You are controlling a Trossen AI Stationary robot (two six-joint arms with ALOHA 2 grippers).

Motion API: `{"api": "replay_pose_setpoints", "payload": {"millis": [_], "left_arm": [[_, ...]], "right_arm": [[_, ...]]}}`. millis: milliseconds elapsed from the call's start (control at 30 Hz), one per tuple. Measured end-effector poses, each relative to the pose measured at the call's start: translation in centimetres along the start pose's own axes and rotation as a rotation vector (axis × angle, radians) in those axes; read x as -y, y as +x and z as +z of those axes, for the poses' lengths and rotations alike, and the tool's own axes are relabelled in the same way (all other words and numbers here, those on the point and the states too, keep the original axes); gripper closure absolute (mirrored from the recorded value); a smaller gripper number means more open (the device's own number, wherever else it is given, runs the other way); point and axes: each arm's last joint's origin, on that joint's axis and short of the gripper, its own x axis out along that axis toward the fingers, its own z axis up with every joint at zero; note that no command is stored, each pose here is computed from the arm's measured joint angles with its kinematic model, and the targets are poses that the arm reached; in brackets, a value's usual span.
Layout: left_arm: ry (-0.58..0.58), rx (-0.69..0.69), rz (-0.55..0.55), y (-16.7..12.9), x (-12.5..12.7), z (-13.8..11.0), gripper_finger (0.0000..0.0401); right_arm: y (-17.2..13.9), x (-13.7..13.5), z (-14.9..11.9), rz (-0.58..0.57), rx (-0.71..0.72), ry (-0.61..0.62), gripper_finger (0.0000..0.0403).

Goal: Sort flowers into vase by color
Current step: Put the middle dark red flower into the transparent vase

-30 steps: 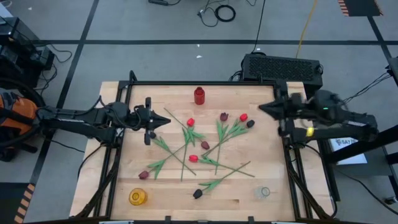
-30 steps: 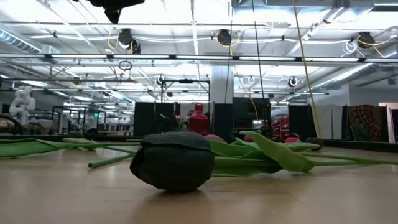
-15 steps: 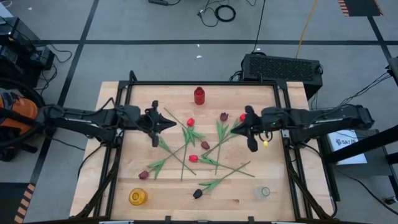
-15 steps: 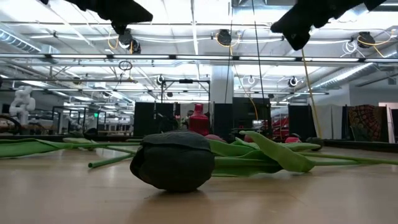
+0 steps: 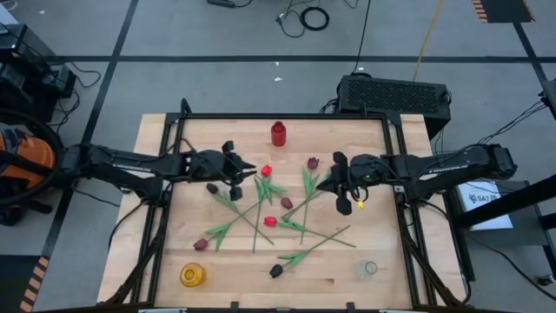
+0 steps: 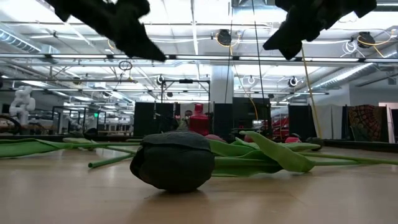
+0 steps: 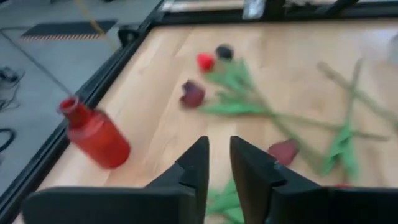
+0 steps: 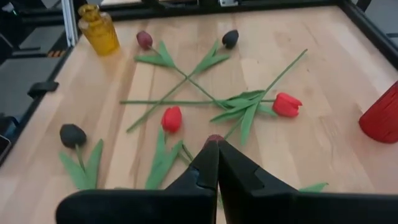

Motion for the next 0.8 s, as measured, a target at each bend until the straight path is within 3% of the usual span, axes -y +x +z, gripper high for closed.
{"api": "replay_pose_setpoints", "payload": {"millis": [67,167,233,467,633,800], "left_arm": [[0.077,-0.072,0.012,0.8,0.0,-0.8,0.0309],[0.285,-0.171,0.084,1.6,-0.1,-1.8,0.0306],[0.319,-0.208,0.128,2.1,-0.1,-2.2,0.0306],[0.294,-0.321,0.057,4.7,-0.2,-4.2,0.0305],[0.225,-0.373,-0.050,6.0,-1.4,-5.5,0.0305],[0.166,-0.423,-0.067,7.0,-3.1,-6.7,0.0302]], "right_arm": [[0.3,0.0,-0.1,-0.001,-0.014,-0.002,0.0403],[0.6,0.0,-0.3,-0.003,-0.026,-0.003,0.0403],[0.8,0.0,-0.3,-0.003,-0.030,-0.003,0.0403],[0.8,0.0,-0.3,-0.003,-0.031,-0.003,0.0403],[0.8,0.0,-0.3,-0.003,-0.031,0.018,0.0403],[0.8,0.0,-0.3,-0.003,-0.030,0.025,0.0403]]}}
